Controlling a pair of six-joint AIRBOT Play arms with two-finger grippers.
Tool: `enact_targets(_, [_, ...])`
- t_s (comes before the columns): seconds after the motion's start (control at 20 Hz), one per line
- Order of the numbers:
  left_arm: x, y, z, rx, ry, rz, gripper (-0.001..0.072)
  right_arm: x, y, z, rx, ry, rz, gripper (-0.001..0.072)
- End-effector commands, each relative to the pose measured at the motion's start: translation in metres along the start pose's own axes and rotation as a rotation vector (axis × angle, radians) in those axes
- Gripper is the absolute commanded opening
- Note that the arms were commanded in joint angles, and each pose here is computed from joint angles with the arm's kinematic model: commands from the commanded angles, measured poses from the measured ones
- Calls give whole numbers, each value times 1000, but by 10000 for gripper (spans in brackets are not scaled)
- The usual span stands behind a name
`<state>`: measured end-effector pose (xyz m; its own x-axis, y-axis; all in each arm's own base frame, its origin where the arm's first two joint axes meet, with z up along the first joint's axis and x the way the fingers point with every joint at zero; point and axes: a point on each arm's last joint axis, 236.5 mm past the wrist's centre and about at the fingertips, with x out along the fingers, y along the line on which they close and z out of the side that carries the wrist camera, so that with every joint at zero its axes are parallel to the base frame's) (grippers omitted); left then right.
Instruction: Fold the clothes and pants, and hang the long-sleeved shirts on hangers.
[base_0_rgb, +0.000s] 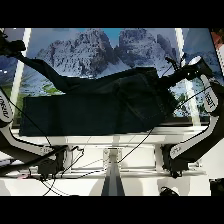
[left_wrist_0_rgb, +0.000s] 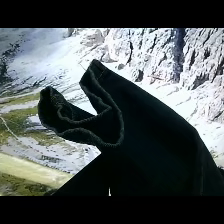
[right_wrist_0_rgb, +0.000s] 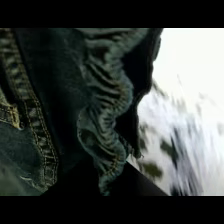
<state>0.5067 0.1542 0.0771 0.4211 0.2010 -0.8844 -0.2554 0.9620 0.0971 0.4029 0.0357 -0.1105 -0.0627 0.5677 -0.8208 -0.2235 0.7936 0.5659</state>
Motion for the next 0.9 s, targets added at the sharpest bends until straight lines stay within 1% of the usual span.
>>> enact_targets(0.0, [0, 0, -1, 1, 6, 1, 26, -12, -17, 35, -20, -132, -109, 45])
enact_targets(0.15, [-6, 1, 1, 1, -8, 2, 26, -54, -50, 33, 65, -208, -223, 46])
enact_targets(0.2, [-9, 1, 2, 0, -14, 2, 26, -71, -60, 28, 100, -235, -237, 46])
enact_targets(0.35, [-8, -1, 2, -1, -15, -3, 26, -111, -79, -2, 204, -265, -215, 46])
enact_targets(0.4, [-6, -6, 2, -7, -12, -25, 26, -119, -83, -13, 234, -264, -195, 46])
enact_targets(0.5, [0, -30, 0, -34, 3, -123, 26, -124, -83, -29, 273, -249, -143, 46])
enact_targets(0.55, [4, -45, -2, -48, 15, -178, 26, -126, -84, -35, 281, -238, -135, 46])
enact_targets(0.6, [9, -52, -4, -51, 31, -201, 25, -127, -87, -38, 287, -233, -141, 46])
enact_targets(0.75, [34, -40, -16, -24, 83, -130, 26, -130, -102, -48, 294, -213, -199, 46])
enact_targets(0.85, [49, -41, -22, -28, 113, -136, 26, -133, -108, -49, 305, -228, -212, 46])
